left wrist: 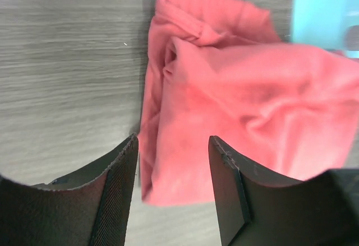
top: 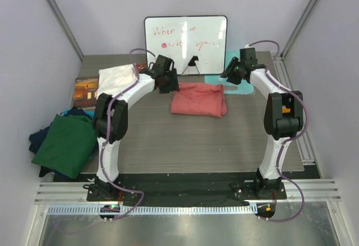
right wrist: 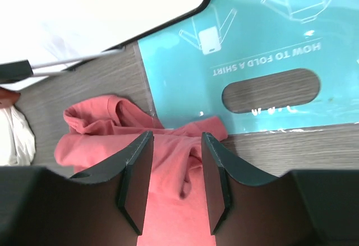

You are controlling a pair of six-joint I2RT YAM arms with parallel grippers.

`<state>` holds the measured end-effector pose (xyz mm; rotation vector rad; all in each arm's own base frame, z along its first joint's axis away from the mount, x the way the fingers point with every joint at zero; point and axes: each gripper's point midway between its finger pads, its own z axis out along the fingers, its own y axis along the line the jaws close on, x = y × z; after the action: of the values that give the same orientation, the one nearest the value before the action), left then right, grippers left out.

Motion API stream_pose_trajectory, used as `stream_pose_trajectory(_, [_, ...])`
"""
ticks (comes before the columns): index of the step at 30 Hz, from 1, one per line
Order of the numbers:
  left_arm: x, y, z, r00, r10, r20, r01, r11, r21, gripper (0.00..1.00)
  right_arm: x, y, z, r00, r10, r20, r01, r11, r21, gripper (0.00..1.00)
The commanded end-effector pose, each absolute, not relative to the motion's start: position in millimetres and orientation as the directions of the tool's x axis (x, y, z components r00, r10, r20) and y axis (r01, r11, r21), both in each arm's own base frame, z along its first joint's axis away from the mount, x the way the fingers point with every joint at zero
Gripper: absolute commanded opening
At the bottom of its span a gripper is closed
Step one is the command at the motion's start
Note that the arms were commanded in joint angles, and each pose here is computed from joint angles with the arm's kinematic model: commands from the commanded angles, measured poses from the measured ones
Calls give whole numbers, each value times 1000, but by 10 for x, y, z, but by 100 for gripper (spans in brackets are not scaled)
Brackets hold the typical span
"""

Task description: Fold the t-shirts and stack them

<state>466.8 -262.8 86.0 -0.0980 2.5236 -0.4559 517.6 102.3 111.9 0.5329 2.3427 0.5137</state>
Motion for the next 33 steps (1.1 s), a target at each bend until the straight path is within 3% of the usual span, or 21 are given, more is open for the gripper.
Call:
stream_pose_trajectory(1, [4727, -2567, 1540, -726, -176, -665, 86, 936, -342, 55, 5328, 937, 1741, -586, 544, -600, 181, 810, 557, 45])
stream_pose_trajectory(8, [4432, -2808, 1688, -736, -127, -665, 169, 917, -362, 56, 4988, 1279, 2051, -662, 488, -569, 18, 769, 639, 45])
stream_pose_trajectory(18, [4488, -3461, 1207, -802, -57, -595, 237, 883, -404, 54, 4704, 1534, 1439, -802, 384, -458, 32, 792, 610, 43])
stream_pose_trajectory(26, [4475, -3582, 812, -837, -35, -546, 215, 897, -387, 53, 4796, 1634, 875, -848, 346, -401, 69, 823, 563, 41])
stream_pose_trajectory(33, [3877, -3581, 338, -881, 87, -465, 249, 921, -301, 51, 5128, 1695, 632, -849, 353, -393, 89, 829, 553, 40])
